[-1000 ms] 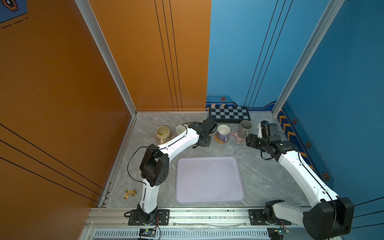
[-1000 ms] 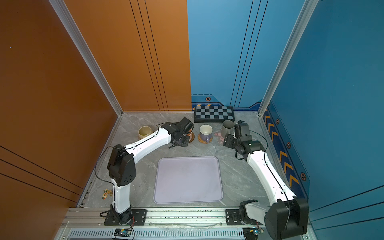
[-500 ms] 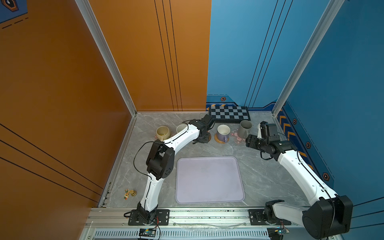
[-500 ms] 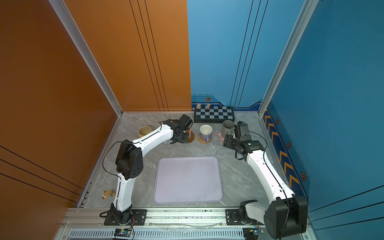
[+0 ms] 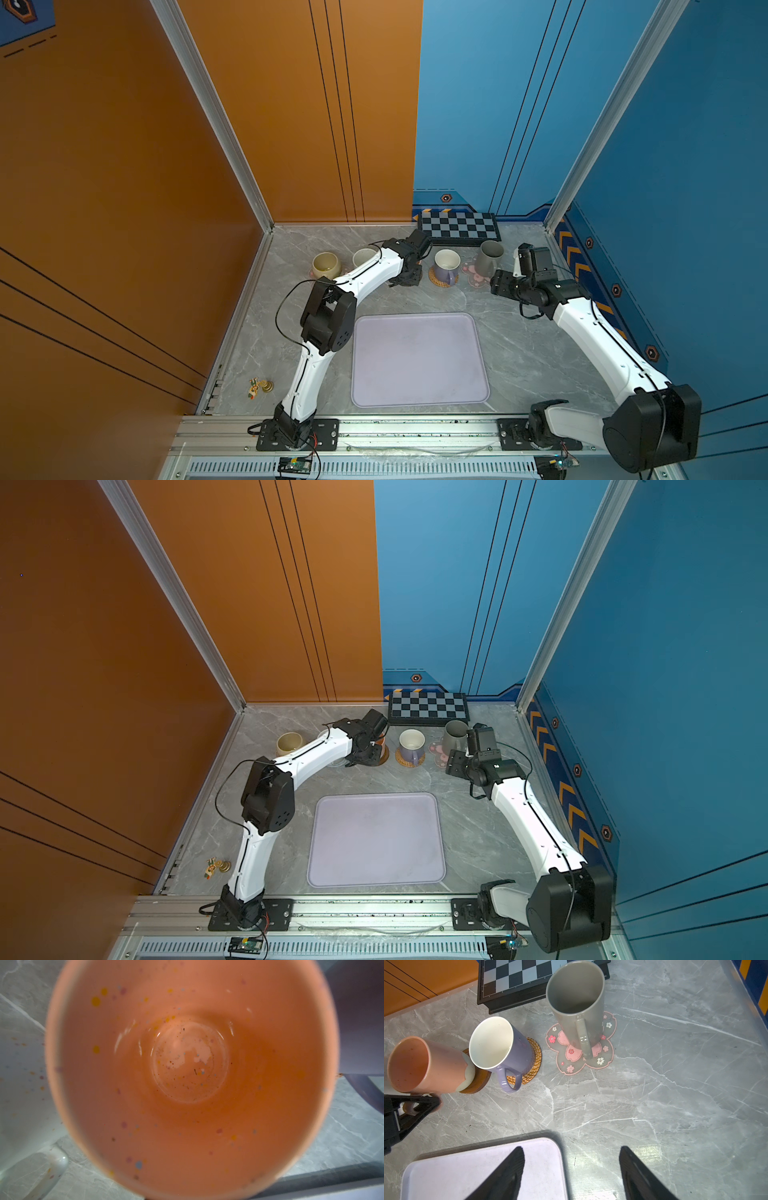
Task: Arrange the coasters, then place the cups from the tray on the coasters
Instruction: 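Lower the orange mug onto the wooden coaster with the left gripper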
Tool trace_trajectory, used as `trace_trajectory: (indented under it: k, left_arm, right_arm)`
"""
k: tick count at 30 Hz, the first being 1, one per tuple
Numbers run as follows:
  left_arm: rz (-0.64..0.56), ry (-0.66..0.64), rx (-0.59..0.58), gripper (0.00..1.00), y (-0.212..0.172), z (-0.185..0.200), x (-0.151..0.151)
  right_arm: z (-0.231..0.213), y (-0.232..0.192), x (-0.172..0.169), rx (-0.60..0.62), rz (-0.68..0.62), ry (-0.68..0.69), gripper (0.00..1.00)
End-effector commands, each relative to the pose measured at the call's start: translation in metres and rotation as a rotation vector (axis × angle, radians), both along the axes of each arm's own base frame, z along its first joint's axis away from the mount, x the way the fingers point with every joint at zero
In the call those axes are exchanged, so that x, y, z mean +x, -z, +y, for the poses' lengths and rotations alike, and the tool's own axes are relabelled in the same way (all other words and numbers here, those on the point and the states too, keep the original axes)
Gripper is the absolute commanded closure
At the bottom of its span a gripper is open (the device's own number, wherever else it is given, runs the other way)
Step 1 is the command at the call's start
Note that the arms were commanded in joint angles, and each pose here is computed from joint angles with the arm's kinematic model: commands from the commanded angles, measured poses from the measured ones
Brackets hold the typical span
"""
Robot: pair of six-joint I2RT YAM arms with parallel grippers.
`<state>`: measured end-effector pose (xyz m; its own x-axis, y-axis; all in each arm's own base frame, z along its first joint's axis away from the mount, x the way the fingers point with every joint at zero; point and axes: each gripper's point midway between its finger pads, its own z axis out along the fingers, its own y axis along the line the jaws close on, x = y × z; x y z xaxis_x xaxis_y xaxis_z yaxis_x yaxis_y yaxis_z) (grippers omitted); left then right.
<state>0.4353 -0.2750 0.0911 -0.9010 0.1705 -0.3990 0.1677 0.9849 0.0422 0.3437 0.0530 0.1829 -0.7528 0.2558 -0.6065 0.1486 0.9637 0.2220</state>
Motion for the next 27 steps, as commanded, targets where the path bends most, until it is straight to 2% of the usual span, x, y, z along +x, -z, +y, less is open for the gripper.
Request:
trace_trajectory:
  k: [1,17,19,20,21,24,25,27]
  left_arm:
    - [-0.067,-0.023,-0.058,1.0,-0.019,-0.01,0.018]
    - [-0.027,-0.085,-0.077,0.99,-0.001,-0.01,0.016]
    - [-0.022,-0.091,-0.077,0.9,-0.001,-0.008,0.013]
    - [-0.022,-0.093,-0.078,0.83,-0.001,-0.008,0.012]
    - [-0.022,-0.094,-0.081,0.68,-0.003,-0.008,0.012]
    - [-0.021,-0.091,-0.086,0.43,-0.005,-0.008,0.009]
    - [-0.023,-0.09,-0.085,0.39,-0.006,-0.008,0.009]
    - [-0.03,-0.09,-0.082,0.38,-0.009,-0.006,0.008]
  right_arm:
    - [-0.003,0.008,-0.005,-0.016,0.035,-0.012,0.26]
    - [-0.001,0.009,-0.007,-0.006,0.036,-0.03,0.25]
    - [0.002,0.008,-0.006,0.002,0.036,-0.038,0.25]
    - [0.002,0.008,-0.006,0.006,0.037,-0.039,0.25]
    - [0.003,0.009,-0.005,0.008,0.04,-0.039,0.25]
    - [0.005,0.008,-0.004,0.02,0.041,-0.043,0.25]
    - [0.006,0.007,-0.003,0.025,0.041,-0.045,0.25]
    - [0.007,0.006,-0.003,0.031,0.04,-0.046,0.25]
